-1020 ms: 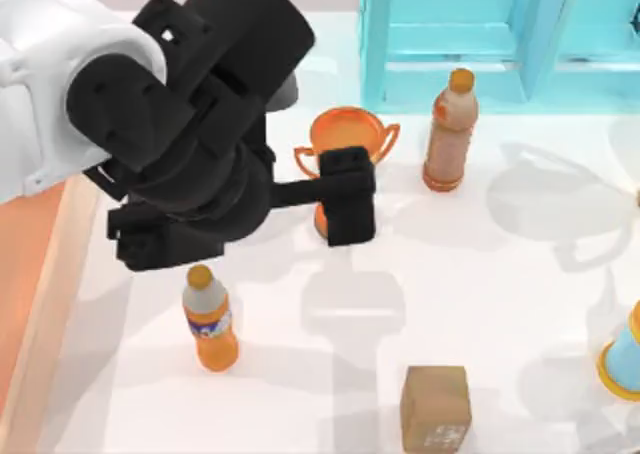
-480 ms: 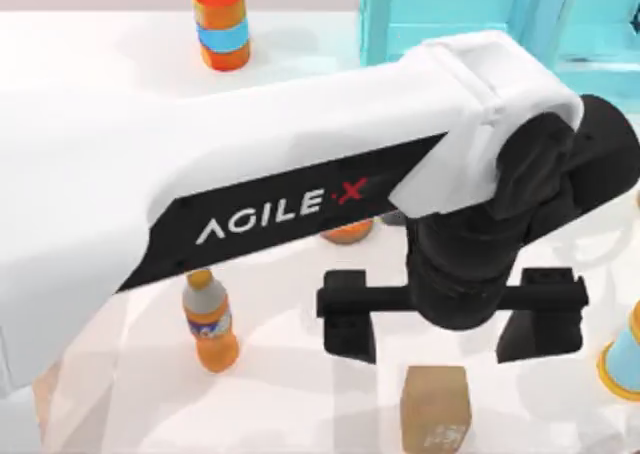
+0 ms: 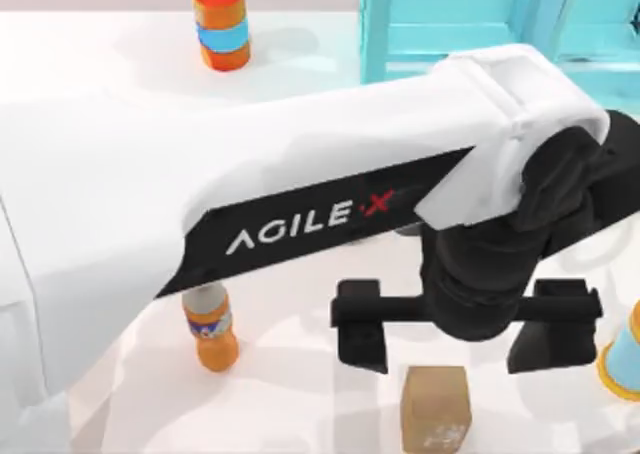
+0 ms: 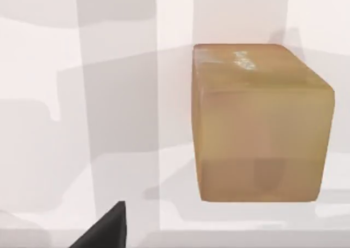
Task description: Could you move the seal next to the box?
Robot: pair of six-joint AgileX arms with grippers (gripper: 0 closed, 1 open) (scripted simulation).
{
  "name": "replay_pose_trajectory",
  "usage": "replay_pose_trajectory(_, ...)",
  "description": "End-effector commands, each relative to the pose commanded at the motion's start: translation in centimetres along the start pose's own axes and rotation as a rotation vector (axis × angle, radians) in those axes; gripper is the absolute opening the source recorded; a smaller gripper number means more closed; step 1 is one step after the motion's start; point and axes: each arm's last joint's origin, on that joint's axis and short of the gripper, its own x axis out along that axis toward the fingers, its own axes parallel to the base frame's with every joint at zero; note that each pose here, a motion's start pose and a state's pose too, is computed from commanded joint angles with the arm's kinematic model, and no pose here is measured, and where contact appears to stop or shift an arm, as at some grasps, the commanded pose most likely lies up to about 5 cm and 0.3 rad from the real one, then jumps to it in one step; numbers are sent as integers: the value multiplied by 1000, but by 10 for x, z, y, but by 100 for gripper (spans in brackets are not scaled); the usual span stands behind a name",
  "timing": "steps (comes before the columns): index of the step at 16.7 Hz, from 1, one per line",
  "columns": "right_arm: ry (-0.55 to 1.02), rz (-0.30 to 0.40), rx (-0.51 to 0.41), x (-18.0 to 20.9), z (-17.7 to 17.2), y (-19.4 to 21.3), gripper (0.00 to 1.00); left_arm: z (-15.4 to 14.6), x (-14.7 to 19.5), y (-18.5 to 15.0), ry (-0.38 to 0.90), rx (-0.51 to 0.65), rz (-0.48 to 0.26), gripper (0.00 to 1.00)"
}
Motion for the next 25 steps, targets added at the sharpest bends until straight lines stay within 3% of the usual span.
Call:
replay_pose_trajectory(9, 0, 0, 0, 0, 0, 0, 100, 0, 90, -2, -2, 3, -4, 100)
replay_pose_trajectory(14, 0, 0, 0, 0, 0, 0, 100, -1, 99, -1, 1, 3, 2, 100)
replay_pose_trajectory(25, 0, 0, 0, 0, 0, 0, 100, -1, 99, -1, 1, 3, 2, 17)
